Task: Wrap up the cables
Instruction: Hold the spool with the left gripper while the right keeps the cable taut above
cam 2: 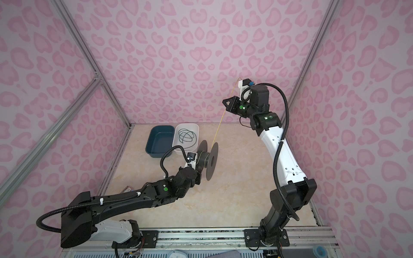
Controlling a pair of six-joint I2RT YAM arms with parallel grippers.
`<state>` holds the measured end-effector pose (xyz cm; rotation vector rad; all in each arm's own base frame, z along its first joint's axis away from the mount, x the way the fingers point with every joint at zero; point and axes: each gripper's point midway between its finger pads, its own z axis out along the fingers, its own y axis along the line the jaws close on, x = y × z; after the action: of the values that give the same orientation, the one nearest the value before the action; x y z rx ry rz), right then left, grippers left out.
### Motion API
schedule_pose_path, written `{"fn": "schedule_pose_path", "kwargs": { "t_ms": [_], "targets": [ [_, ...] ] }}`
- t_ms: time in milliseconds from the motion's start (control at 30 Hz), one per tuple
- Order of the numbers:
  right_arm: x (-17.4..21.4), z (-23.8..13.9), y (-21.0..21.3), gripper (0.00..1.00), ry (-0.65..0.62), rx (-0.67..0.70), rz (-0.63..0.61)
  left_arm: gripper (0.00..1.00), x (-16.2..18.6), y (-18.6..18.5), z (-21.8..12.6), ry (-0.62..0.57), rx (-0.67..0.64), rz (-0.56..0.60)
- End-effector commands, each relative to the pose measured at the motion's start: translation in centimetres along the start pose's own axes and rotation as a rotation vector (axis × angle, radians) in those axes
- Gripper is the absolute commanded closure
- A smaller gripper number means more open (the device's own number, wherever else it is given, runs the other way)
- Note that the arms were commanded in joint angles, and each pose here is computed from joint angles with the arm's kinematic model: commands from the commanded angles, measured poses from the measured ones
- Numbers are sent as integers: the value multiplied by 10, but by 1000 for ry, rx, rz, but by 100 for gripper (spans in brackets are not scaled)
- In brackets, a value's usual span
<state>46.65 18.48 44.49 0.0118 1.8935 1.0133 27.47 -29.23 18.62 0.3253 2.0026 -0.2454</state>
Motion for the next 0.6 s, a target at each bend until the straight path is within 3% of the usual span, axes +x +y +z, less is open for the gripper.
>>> {"fn": "schedule_pose_path", "kwargs": {
  "t_ms": [0, 567],
  "targets": [
    [-72, -16, 24, 100, -283, -58, -114, 96, 68, 24, -9, 256, -53, 223],
    [-89, -14, 9, 100, -292, -35, -108, 96, 76, 25, -12, 281, -47, 233]
  ]
}}
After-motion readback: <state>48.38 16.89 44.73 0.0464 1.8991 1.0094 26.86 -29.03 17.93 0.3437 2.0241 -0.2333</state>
